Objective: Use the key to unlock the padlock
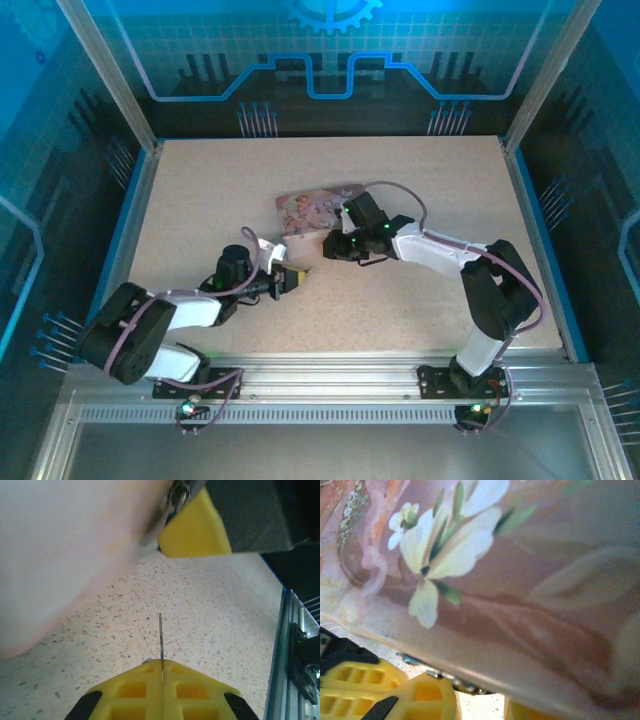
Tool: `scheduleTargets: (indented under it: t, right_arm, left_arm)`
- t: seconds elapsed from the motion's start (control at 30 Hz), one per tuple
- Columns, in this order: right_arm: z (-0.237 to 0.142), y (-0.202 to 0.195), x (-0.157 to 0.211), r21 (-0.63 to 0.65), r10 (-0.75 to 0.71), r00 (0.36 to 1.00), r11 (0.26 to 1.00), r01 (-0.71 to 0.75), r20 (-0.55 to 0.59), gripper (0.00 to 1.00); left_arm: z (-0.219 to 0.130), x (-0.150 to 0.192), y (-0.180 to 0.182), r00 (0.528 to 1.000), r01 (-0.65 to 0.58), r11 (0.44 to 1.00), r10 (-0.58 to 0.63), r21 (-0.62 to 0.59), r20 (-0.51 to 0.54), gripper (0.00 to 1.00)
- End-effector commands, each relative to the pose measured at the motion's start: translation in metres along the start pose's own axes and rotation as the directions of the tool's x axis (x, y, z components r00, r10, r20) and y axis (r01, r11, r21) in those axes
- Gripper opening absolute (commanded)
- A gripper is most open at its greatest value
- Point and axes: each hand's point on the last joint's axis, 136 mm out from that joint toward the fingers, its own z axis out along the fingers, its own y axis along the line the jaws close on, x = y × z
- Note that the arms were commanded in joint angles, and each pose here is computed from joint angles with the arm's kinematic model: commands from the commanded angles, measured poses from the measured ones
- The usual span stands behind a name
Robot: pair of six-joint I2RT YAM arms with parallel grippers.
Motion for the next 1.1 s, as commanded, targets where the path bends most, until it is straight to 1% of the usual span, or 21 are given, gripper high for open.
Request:
scheduleTargets:
  t: [0.0,0.17,0.47,0.83,1.07]
  right_arm:
    - [-0.029,0.029,-0.014,-0.05,-0.026,0.999,0.998,0.027,0.026,0.0]
    - [-0.041,0.039,-0.015,-0.078,-0.007,0.999,0.997,0.009,0.033,0.0]
    - [-0.048,0.049,-0.02,-0.118,0.031,0.998,0.993,-0.024,0.05,0.0]
    - [-0.053,0.056,-0.029,-0.18,0.078,0.995,0.982,-0.064,0.068,0.0]
    - [-0.057,0.057,-0.035,-0.225,0.127,0.988,0.969,-0.106,0.083,0.0]
  left_arm:
    - [0.005,-0.026,-0.014,0.992,-0.043,0.998,0.037,0.054,0.121,0.0]
    - [0.007,-0.04,-0.011,0.98,-0.003,0.998,-0.009,0.058,0.199,0.0]
    - [0.004,-0.043,-0.022,0.964,-0.007,0.993,-0.026,0.121,0.265,0.0]
    - [0.009,-0.042,-0.032,0.967,-0.019,0.989,-0.019,0.146,0.256,0.0]
    - [0.004,-0.047,-0.034,0.957,-0.022,0.992,-0.015,0.124,0.291,0.0]
